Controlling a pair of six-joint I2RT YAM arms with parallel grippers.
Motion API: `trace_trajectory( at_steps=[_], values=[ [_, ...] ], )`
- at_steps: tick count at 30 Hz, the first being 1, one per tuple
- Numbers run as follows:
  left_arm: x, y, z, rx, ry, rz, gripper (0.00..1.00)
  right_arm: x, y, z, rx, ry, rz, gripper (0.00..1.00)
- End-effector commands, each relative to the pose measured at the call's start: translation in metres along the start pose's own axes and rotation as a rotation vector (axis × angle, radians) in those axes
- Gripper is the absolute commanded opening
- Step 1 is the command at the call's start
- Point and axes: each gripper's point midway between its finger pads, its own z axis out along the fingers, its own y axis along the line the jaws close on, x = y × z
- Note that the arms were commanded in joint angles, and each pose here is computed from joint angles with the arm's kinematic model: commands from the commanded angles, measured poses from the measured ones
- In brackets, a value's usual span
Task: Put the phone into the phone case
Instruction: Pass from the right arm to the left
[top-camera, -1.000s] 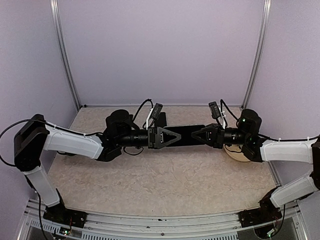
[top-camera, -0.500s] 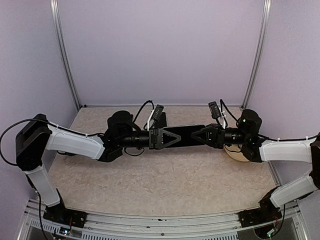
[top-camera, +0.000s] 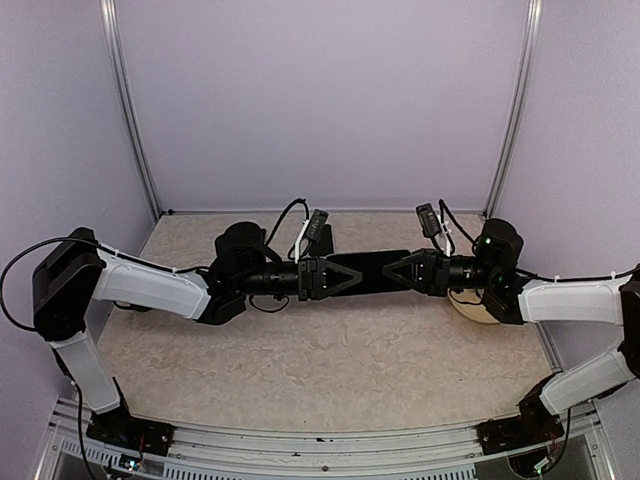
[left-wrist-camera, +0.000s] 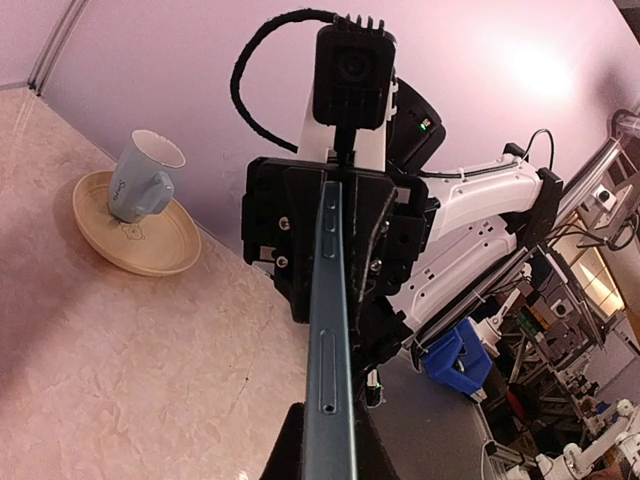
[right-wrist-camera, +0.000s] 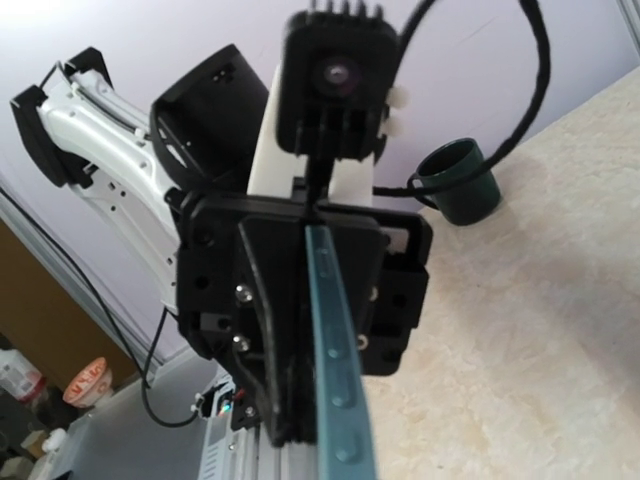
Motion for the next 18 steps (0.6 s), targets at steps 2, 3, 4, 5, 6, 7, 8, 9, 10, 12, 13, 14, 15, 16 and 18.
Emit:
trace_trajectory(
  at_steps=[2,3,4,5,6,7,8,9,10,12,13,14,15,16,18],
  values=[
    [-0.011,-0.008,0.000,0.011,-0.036,0.003,0.00,-0.009,0.002,0.002,0.003,-0.018,-0.077,0.04],
    [-0.011,-0.008,0.000,0.010,-0.037,0.008,0.00,-0.010,0.002,0.002,0.004,-0.017,-0.080,0.11],
    [-0.012,-0.008,-0.001,0.007,-0.041,0.012,0.00,-0.010,0.002,0.002,0.007,-0.016,-0.080,0.21],
    [-0.012,-0.009,-0.002,0.004,-0.043,0.020,0.00,-0.012,0.002,0.003,0.010,-0.016,-0.084,0.31],
    [-0.013,-0.009,-0.003,0.002,-0.047,0.027,0.00,-0.014,0.003,0.003,0.015,-0.015,-0.087,0.44],
    [-0.015,-0.011,-0.005,-0.001,-0.054,0.034,0.00,-0.015,0.003,0.003,0.019,-0.013,-0.091,0.54],
    [-0.016,-0.011,-0.007,-0.006,-0.055,0.040,0.00,-0.016,0.003,0.002,0.023,-0.013,-0.097,0.62],
    [-0.018,-0.010,-0.009,-0.016,-0.060,0.044,0.00,-0.018,0.003,0.002,0.032,-0.014,-0.100,0.71],
    [-0.018,-0.009,-0.011,-0.026,-0.063,0.048,0.00,-0.020,0.002,0.001,0.045,-0.016,-0.106,0.79],
    [-0.023,-0.008,-0.018,-0.046,-0.074,0.061,0.00,-0.026,0.001,0.000,0.076,-0.022,-0.117,0.98],
    [-0.025,-0.008,-0.022,-0.055,-0.079,0.068,0.00,-0.027,-0.002,-0.001,0.098,-0.019,-0.117,0.99],
    [-0.027,-0.008,-0.027,-0.070,-0.090,0.074,0.00,-0.029,-0.004,-0.003,0.123,-0.019,-0.118,1.00],
    [-0.027,-0.004,-0.032,-0.092,-0.094,0.076,0.00,-0.032,-0.008,-0.004,0.152,-0.018,-0.121,1.00],
    [-0.028,-0.004,-0.037,-0.107,-0.102,0.084,0.00,-0.034,-0.012,-0.005,0.182,-0.019,-0.132,1.00],
    [-0.029,-0.003,-0.049,-0.143,-0.123,0.102,0.00,-0.038,-0.023,-0.008,0.251,-0.014,-0.128,1.00]
  ],
)
